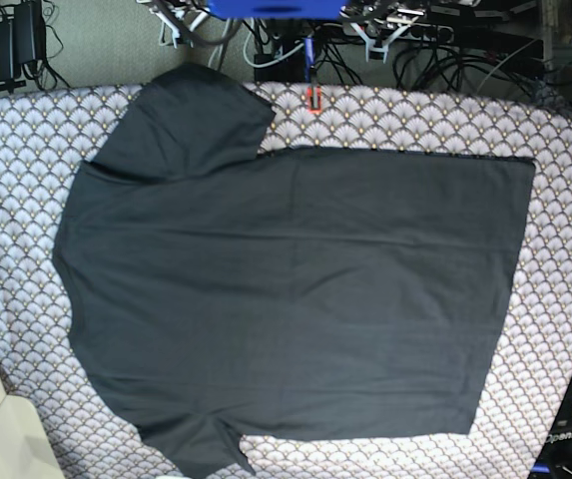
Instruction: Fold the T-shirt properly
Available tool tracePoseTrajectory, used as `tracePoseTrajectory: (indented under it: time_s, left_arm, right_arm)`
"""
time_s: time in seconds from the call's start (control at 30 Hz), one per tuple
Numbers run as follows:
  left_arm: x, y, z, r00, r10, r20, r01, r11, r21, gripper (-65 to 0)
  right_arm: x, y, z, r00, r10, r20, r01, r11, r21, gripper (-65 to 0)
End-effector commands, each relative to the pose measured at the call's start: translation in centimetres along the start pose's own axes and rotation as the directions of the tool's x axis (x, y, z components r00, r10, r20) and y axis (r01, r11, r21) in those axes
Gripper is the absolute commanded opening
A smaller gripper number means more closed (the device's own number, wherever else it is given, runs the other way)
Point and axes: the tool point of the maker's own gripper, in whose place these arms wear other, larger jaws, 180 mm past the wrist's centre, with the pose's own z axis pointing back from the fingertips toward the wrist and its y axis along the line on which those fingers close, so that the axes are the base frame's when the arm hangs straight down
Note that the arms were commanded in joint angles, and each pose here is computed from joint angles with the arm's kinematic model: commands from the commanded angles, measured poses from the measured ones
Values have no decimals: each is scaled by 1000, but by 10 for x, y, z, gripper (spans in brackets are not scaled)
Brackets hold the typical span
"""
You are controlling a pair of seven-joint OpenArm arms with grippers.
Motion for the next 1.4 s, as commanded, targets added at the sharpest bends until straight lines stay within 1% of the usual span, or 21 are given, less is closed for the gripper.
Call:
tracePoseTrajectory:
  time_s: [0.0,0.3,0.47,0.57,0.67,0.8,0.93,1.0,1.03,1.13,1.2,1.3,1.37]
  left_arm:
    - [2,1,0,1000,-2,4,2,1000,2,-650]
    - [2,1,0,1000,-7,4,7,1000,1,-650]
    - [2,1,0,1000,-7,4,7,1000,1,-650]
    - [2,0,0,1000,-8,4,8,1000,0,-650]
    - [-1,-1,0,1000,-8,-1,8,1000,-6,-650]
    - [-6,-1,0,1000,-9,-7,8,1000,-7,-650]
    - [-26,10,1,999,-10,-31,10,1000,10,-650]
    - [-33,12,1,999,-5,-40,6,1000,13,-650]
    - [-37,13,2,999,-2,-44,3,1000,14,-650]
    - [-53,32,3,998,0,-62,3,999,42,-650]
    - [-58,37,4,999,-3,-38,5,999,49,-650]
    - [-78,37,8,1000,-8,-5,8,999,50,-650]
    - [-91,49,13,1000,-16,22,15,998,66,-650]
  right_arm:
    - [-4,-4,0,1000,-8,-11,8,1000,-16,-650]
    - [-4,-4,0,1000,-8,-9,8,1000,-16,-650]
    - [2,-4,0,999,-8,32,8,1000,-15,-650]
    - [-2,-3,0,999,-7,44,8,1000,-13,-650]
    - [-4,-4,1,995,0,99,2,1000,-13,-650]
    - [-13,-17,4,984,19,175,-13,999,-33,-650]
    - [-30,-34,9,974,32,224,-20,998,-58,-650]
    - [-39,-36,11,972,37,232,-23,998,-61,-650]
    - [-44,-42,13,971,42,235,-26,997,-71,-650]
    - [-57,-50,17,966,50,254,-30,996,-80,-650]
    - [-66,-57,21,963,59,265,-36,995,-91,-650]
    - [-82,-68,28,956,73,282,-45,993,-106,-650]
    - [-92,-67,33,949,70,306,-45,995,-88,-650]
